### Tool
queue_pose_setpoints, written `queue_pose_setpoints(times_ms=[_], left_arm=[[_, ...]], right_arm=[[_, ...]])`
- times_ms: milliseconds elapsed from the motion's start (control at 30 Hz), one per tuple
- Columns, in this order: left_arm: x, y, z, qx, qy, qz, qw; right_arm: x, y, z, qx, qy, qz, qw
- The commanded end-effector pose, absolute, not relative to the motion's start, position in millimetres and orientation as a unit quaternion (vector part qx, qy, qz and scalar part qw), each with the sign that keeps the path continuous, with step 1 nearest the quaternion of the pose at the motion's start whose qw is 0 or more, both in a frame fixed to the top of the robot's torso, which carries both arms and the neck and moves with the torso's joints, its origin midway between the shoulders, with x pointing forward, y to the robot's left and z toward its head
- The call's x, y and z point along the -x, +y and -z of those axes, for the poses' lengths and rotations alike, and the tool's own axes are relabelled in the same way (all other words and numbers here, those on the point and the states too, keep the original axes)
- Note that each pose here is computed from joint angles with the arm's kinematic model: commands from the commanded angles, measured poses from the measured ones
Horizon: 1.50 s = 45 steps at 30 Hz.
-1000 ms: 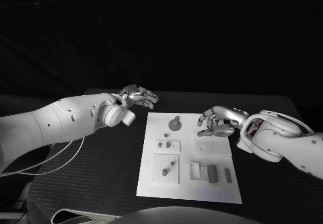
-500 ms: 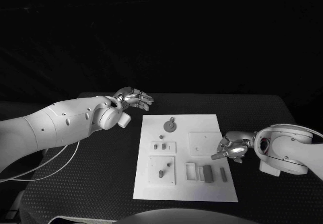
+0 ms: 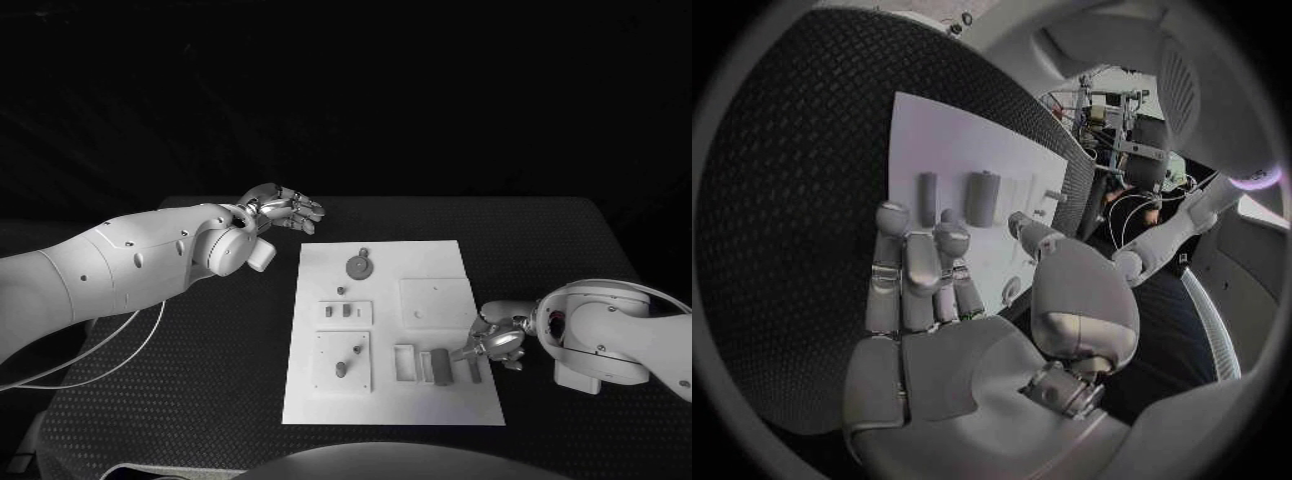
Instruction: Assemble the parts on the task board
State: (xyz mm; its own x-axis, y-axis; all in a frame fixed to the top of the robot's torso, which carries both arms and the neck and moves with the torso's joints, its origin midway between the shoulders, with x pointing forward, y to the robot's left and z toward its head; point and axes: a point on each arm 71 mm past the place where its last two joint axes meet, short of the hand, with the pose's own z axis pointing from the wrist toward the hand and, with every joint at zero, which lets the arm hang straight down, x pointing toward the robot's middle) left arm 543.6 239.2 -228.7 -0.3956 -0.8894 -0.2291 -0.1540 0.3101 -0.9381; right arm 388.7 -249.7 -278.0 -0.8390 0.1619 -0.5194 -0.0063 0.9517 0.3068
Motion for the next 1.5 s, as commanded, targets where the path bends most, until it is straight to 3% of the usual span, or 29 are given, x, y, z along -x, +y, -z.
queue_pose_setpoints(times_ms=[33, 533, 800, 1500], left_arm=[[-543.4, 237.3, 227.4, 0.367, 0.7, 0.461, 0.403], [-543.0, 236.7, 227.5, 0.367, 0.701, 0.462, 0.402], [-542.9, 237.2, 227.5, 0.367, 0.701, 0.461, 0.402], [-542.9, 237.3, 227.6, 0.368, 0.701, 0.46, 0.402]], right_arm=[[-388, -244, 284, -0.052, 0.945, -0.149, 0.285], [-389, -229, 299, -0.043, 0.943, -0.149, 0.296], [-383, -221, 311, -0.043, 0.947, -0.153, 0.28], [-382, -219, 306, -0.052, 0.934, -0.172, 0.308]])
